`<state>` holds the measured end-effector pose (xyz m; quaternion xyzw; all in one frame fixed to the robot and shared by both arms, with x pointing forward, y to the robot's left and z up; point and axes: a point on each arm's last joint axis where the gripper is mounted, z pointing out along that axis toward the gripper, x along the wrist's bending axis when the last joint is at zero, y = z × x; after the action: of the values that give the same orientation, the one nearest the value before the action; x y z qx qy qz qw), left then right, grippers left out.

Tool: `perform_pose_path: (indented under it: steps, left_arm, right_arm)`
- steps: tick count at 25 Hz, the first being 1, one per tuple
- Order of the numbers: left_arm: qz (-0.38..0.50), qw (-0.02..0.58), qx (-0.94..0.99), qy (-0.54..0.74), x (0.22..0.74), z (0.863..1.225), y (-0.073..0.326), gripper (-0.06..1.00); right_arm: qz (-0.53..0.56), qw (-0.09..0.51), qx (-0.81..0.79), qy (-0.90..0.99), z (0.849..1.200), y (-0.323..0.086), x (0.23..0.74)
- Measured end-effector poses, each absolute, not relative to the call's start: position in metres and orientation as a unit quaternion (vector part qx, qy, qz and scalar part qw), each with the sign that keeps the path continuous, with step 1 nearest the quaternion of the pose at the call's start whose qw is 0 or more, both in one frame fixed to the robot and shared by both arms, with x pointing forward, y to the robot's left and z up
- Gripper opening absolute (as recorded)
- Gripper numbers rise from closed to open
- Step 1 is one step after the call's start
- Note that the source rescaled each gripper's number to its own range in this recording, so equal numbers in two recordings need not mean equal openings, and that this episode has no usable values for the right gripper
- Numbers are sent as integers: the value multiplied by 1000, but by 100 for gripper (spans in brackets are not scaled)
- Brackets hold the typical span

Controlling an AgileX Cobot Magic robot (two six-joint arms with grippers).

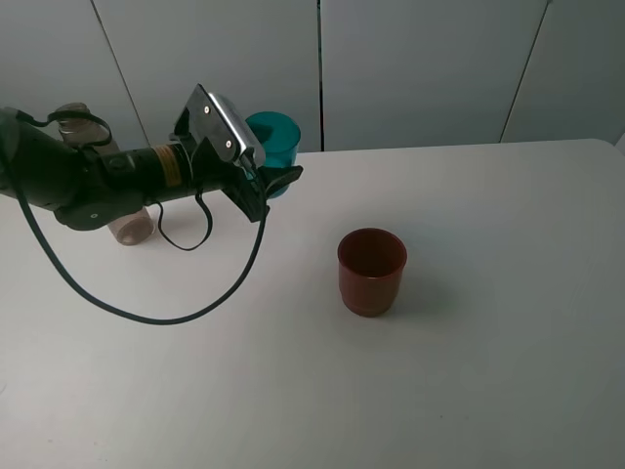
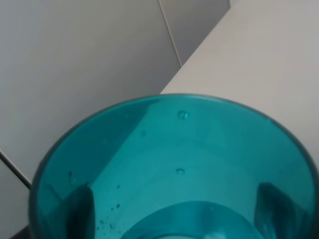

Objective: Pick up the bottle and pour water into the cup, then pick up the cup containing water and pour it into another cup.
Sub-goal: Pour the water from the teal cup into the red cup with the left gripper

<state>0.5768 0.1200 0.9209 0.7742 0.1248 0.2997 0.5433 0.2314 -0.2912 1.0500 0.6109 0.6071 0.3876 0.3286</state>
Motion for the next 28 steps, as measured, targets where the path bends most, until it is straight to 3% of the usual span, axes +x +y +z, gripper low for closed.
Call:
perform_pose_path:
  steps: [11,28]
  left_arm:
    - [268,535,799,60,559,916,95,14]
    - [264,456,850,-9,547,907,72,13]
  right_arm:
    - [388,329,611,607,1050,-291,231]
    - [388,329,611,607,1050,-291,231]
